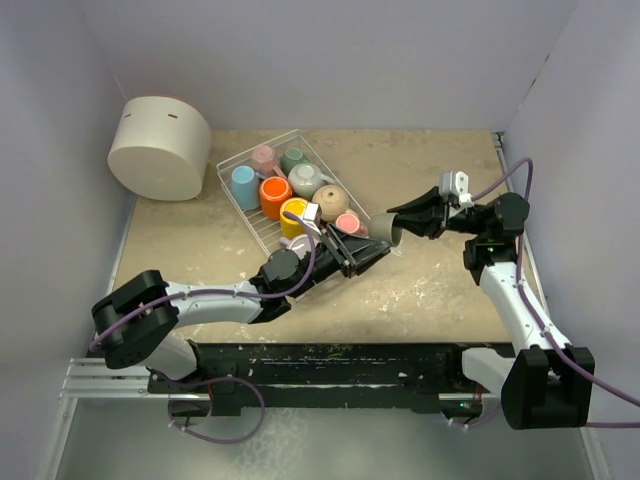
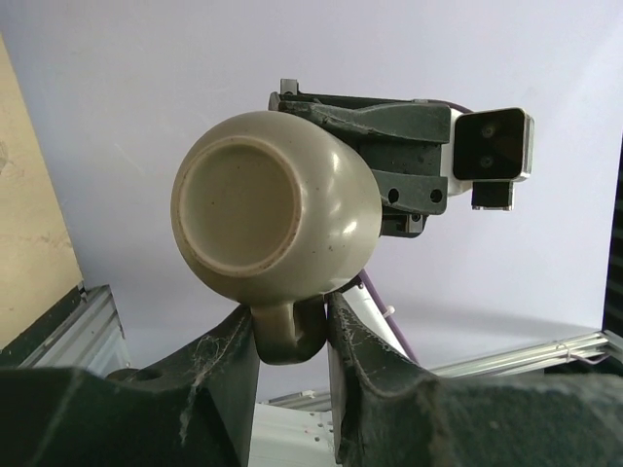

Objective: Load the cups into the dish rack
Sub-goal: Turn the cup upside down in the dish rack.

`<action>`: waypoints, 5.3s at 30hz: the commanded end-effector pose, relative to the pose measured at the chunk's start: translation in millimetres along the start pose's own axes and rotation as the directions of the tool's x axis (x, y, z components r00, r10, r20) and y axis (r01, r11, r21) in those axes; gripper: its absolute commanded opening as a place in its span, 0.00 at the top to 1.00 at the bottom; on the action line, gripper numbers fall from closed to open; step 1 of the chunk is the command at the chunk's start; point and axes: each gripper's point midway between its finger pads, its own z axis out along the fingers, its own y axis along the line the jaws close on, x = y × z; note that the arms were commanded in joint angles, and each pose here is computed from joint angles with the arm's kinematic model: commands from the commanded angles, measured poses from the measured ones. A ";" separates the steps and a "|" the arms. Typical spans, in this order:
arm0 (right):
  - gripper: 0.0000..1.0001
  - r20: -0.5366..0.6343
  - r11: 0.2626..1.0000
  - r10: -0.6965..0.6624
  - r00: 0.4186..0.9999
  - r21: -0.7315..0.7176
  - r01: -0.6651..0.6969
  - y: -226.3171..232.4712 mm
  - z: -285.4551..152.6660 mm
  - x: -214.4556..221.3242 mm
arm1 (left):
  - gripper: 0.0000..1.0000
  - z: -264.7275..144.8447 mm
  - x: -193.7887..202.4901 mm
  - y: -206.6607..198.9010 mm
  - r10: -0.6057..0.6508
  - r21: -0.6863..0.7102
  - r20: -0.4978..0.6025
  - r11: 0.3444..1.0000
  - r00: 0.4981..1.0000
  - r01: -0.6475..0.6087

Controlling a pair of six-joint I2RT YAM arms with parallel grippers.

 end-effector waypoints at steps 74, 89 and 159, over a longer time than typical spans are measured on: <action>0.19 -0.119 0.996 -0.051 0.992 0.070 0.060 -16.0 -13.0 -3.2 | 1.00 -139.8 -199.5 14.0 0.663 -0.670 0.188 0.626 0.724 -0.399; 0.19 -0.122 0.995 -0.049 0.991 0.076 0.059 -16.9 -13.6 -2.2 | 1.00 -145.7 -234.9 47.6 0.729 -0.831 0.076 0.424 0.681 -0.361; 0.18 -0.123 0.995 -0.043 0.991 0.082 0.053 -17.0 -14.6 -3.0 | 0.63 -148.8 -259.0 104.8 0.737 -0.900 -0.217 0.103 0.640 -0.424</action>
